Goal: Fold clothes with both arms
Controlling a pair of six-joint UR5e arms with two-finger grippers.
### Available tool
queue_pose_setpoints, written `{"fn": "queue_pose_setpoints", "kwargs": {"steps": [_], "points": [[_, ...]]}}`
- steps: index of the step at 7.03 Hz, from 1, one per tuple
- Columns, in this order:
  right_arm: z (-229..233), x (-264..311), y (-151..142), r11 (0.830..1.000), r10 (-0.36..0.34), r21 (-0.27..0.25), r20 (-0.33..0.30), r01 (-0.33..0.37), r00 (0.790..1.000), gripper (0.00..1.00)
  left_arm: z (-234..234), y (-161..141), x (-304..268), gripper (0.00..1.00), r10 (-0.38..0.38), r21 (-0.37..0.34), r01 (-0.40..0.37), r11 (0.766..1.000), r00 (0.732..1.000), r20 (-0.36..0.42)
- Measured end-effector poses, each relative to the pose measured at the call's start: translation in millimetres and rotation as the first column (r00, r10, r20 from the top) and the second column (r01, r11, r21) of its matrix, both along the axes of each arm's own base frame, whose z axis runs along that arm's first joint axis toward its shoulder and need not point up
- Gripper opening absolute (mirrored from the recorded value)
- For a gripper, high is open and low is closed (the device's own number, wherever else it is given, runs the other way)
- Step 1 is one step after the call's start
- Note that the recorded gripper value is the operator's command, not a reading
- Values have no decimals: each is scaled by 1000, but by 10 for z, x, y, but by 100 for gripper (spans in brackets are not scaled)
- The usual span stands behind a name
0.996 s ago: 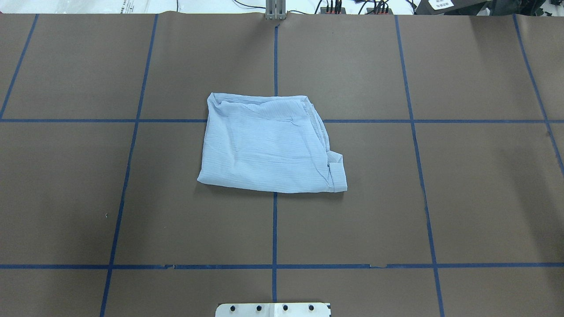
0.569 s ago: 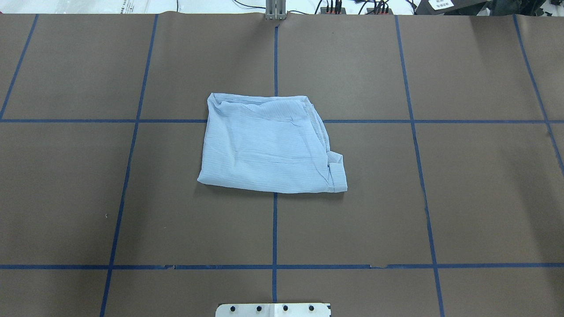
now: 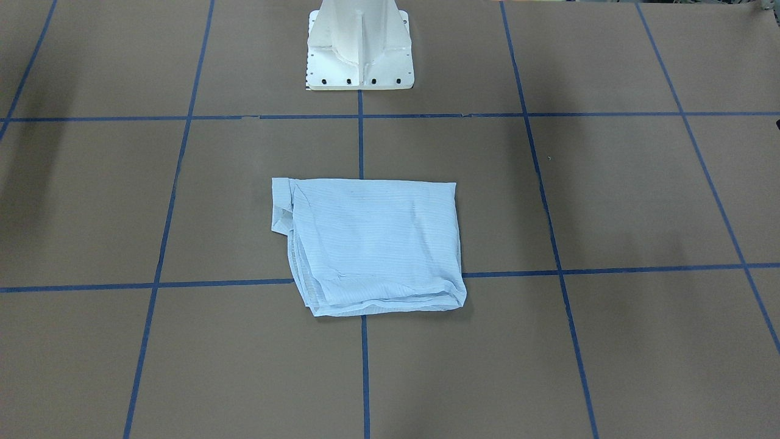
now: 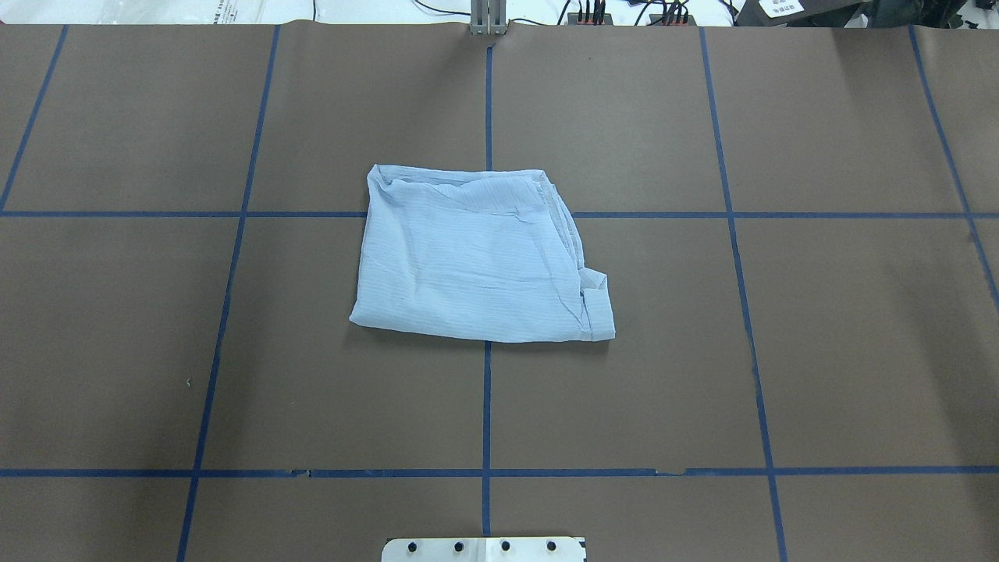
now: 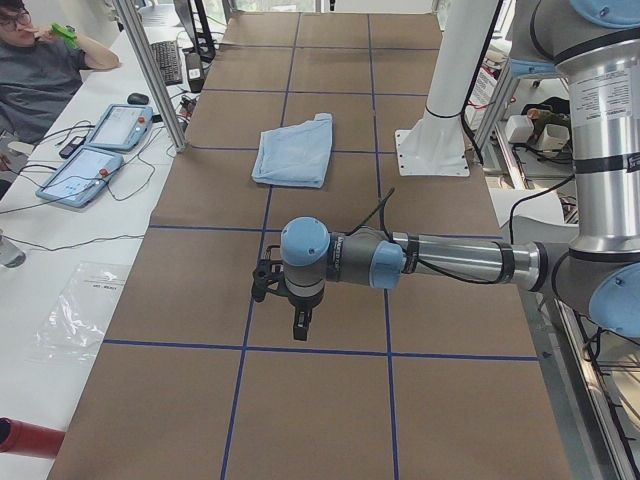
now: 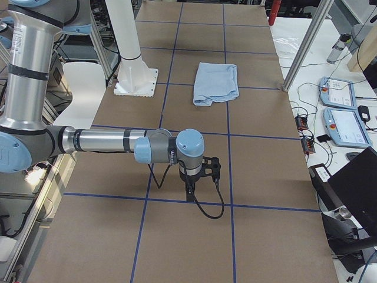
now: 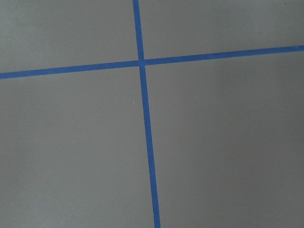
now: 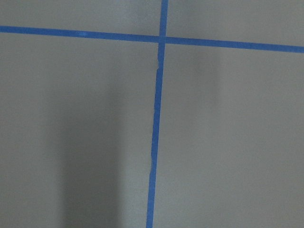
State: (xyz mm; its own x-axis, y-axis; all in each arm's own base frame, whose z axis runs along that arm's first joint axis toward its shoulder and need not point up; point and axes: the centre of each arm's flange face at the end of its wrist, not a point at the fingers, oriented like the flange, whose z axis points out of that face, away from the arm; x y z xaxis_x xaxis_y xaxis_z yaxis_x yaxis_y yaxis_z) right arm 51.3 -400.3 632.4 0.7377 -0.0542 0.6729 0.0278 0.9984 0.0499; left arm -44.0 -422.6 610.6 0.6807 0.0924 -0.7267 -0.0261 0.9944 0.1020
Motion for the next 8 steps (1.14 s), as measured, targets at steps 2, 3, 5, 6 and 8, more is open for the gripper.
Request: {"fn": "queue_pose_setpoints", "kwargs": {"steps": [2,3,5,6,8], "points": [[-7,0,-10,1000,0,3,-2,0,1000,100,2,-6,6,100,2,3,-2,1000,1000,1],[-13,0,-17,1000,0,4,-2,0,1000,100,-13,4,13,100,5,8,-5,1000,1000,4],[-25,0,-25,1000,1,7,-2,-1,1000,100,-52,9,26,100,8,14,-8,1000,1000,5],[-27,-1,-26,1000,1,7,-1,-1,1000,100,-55,10,27,100,9,15,-9,1000,1000,6],[-29,-2,-26,1000,1,7,1,-1,1000,100,-60,9,28,100,8,16,-8,1000,1000,6]]}}
